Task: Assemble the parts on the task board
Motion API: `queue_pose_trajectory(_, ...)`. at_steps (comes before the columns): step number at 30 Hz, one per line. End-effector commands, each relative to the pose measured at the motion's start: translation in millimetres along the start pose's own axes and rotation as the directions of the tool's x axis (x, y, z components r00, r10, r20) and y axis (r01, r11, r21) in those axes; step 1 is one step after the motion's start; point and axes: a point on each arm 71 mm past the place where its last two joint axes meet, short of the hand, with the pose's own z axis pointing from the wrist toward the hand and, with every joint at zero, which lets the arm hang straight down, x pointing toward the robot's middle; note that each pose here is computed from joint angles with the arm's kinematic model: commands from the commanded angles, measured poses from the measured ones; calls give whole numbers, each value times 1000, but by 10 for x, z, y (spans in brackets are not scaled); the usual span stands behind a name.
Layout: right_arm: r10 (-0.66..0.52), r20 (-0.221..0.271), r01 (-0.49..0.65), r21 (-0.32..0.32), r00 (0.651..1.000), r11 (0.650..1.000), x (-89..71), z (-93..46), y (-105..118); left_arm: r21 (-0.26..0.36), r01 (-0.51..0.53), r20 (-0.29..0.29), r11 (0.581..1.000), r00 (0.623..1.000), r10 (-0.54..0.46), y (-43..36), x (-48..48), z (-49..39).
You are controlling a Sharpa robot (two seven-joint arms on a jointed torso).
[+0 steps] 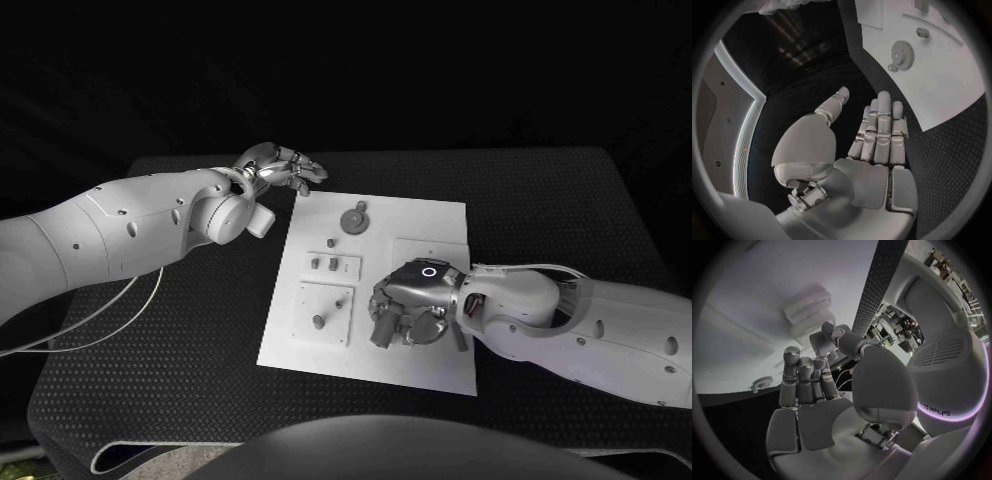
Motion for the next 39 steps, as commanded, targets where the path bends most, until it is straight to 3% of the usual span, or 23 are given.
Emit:
queue_pose_trajectory(1,-51,4,51,1,999,999,-2,8,-4,8,4,-15,1000,1000,-4,-15,21,5)
queue_pose_trajectory(21,-132,8,132,3,991,991,13,83,-23,6,4,-15,1000,1000,-4,-13,19,4)
queue_pose_trajectory(39,-119,-1,119,-9,993,993,40,98,3,4,2,-15,1000,1000,-2,-10,14,4)
